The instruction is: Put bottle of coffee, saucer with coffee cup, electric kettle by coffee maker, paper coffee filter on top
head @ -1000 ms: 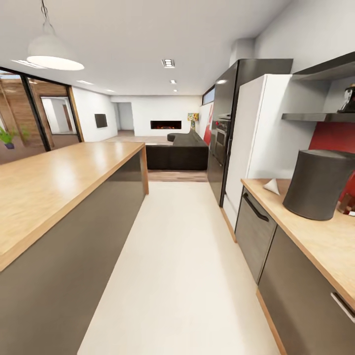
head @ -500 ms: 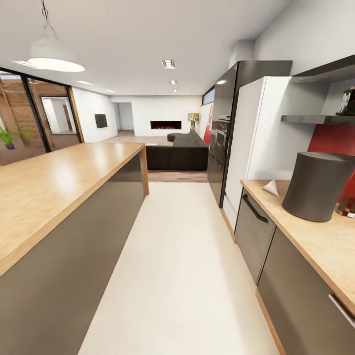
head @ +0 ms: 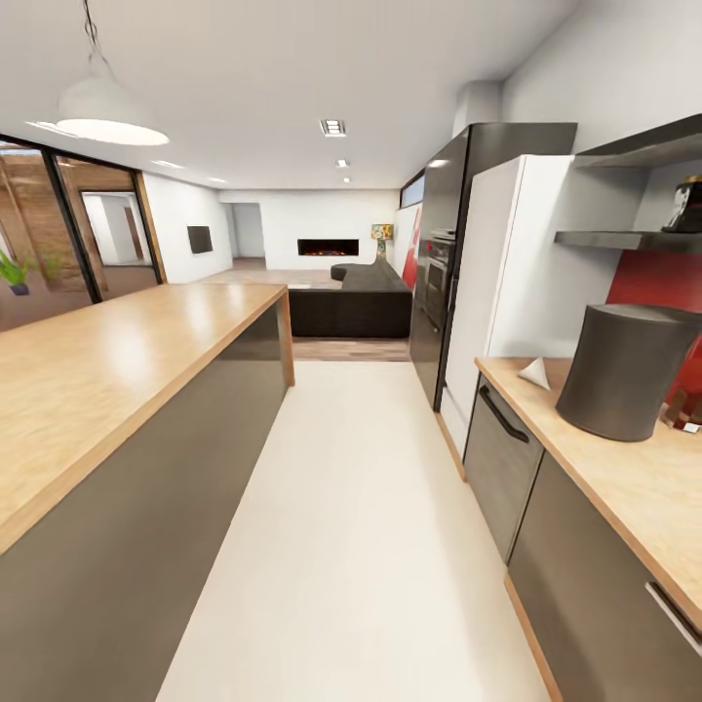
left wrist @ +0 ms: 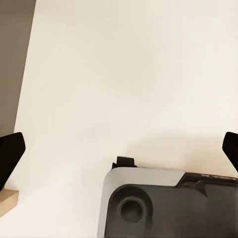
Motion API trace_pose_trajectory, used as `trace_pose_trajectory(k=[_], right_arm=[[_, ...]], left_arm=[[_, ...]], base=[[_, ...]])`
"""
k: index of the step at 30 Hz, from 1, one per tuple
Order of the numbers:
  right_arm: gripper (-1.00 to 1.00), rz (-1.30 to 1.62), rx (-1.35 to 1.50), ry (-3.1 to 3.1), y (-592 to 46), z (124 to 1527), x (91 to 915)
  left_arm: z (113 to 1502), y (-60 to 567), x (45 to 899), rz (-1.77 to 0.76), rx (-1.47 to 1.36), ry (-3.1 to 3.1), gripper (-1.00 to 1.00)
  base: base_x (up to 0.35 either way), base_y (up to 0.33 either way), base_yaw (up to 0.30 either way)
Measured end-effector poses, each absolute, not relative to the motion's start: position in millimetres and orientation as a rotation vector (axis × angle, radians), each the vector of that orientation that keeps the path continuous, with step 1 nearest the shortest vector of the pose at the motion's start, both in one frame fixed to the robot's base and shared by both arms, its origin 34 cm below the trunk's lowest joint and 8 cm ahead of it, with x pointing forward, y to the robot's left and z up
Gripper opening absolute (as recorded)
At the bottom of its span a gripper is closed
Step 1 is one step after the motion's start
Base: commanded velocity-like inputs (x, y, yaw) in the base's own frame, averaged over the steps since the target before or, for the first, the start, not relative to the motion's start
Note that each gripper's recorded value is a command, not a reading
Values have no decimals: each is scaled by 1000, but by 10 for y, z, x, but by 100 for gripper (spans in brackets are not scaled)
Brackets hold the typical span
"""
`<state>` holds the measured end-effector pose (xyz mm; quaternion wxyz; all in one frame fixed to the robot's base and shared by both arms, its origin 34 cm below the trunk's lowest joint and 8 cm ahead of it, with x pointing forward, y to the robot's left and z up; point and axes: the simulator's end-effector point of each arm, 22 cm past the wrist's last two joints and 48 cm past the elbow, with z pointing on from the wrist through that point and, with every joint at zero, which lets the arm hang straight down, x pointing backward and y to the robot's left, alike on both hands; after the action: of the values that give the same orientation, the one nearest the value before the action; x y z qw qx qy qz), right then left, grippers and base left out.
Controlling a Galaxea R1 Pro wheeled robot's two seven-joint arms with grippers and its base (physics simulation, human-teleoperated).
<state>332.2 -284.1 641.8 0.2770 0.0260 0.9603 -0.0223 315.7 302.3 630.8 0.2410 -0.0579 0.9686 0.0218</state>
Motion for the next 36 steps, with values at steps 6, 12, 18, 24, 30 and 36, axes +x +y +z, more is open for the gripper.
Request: trace_pose_trajectory(k=[6, 12, 18, 24, 30, 36], right_arm=[[100, -66, 76, 2562, -2871, 6504, 3370], [100, -60, 74, 2552, -2866, 6574, 3393], [100, -66, 75, 2550, -2877, 6624, 3376], [100, -67, 74, 2549, -2878, 6668, 3355], [100, -67, 74, 2549, -2878, 6708, 3329], [100, -67, 74, 2549, -2876, 6720, 3319]], left_arm=[[6361, 3031, 3139, 61, -158, 2649, 100], [6409, 3024, 3117, 60, -158, 2649, 100], [6453, 3023, 3091, 60, -158, 2650, 100], [6496, 3023, 3067, 60, -158, 2650, 100], [6535, 3023, 3043, 60, -158, 2650, 100], [6547, 3023, 3031, 60, -158, 2650, 100]], base=[[0, 0, 0], [0, 0, -151], [0, 0, -98], [0, 0, -6], [0, 0, 0], [0, 0, 0]])
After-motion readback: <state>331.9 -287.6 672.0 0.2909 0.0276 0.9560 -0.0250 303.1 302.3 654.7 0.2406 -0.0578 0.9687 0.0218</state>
